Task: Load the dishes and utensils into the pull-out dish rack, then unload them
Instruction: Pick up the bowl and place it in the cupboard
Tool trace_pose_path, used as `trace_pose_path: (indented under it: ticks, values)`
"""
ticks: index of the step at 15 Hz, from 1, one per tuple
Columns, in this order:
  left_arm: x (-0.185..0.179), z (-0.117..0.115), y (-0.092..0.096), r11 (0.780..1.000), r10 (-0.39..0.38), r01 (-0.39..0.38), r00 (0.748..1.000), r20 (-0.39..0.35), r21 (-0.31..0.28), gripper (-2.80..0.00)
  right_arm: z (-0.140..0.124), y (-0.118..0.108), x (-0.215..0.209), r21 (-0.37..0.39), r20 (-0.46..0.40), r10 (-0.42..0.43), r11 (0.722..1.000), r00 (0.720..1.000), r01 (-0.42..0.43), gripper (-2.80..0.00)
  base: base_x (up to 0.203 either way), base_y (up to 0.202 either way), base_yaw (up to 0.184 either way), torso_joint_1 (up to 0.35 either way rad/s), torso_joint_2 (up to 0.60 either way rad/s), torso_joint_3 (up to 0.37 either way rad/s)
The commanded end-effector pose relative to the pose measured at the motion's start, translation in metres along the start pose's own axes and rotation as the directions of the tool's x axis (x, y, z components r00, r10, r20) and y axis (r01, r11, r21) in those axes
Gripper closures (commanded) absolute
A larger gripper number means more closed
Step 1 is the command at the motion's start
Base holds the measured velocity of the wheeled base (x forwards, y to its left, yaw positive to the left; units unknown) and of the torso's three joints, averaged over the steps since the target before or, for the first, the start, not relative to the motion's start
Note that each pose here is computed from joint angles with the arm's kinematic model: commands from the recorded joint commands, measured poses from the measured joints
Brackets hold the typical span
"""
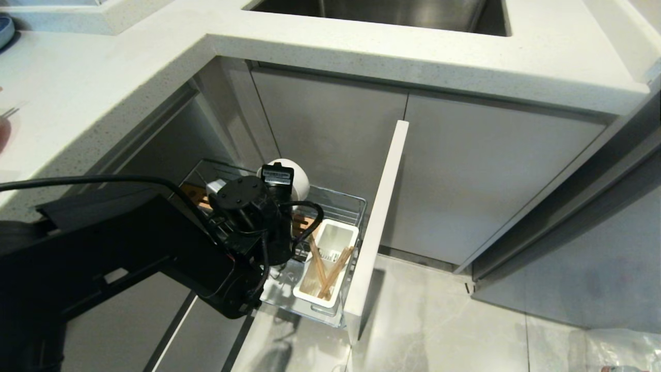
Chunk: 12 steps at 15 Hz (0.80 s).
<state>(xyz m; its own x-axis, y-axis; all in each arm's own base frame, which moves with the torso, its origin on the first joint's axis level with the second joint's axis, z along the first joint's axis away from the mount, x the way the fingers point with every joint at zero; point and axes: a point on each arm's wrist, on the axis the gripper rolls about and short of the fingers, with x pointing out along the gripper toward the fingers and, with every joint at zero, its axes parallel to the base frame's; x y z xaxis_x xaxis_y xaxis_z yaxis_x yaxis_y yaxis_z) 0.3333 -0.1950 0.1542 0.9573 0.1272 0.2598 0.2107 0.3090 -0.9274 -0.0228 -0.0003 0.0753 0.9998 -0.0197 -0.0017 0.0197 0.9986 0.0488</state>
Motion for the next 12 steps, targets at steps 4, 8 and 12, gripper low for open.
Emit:
trace_pose_path:
  ticks: [4,8,12]
  values:
    - [-0.0022,-0.0021,0.0055,1.0,0.012,-0.012,1.0,-0.004,0.001,0.0,-0.0004,0.0,0.0001,0.0,-0.001,0.0,1.0,1.0,0.0,0.0,0.0,0.0,0.0,0.0,0.0,0.0]
    - [-0.0027,-0.0033,0.0087,1.0,0.019,-0.019,1.0,-0.008,0.007,0.0,-0.0004,0.0,0.0001,0.0,-0.001,0.0,1.0,1.0,0.0,0.0,0.0,0.0,0.0,0.0,0.0,0.0]
    - [-0.0035,-0.0031,0.0079,1.0,0.017,-0.017,1.0,-0.011,0.009,-2.8,-0.0004,0.0,0.0001,0.0,-0.001,0.0,1.0,1.0,0.0,0.0,0.0,0.0,0.0,0.0,0.0,0.0]
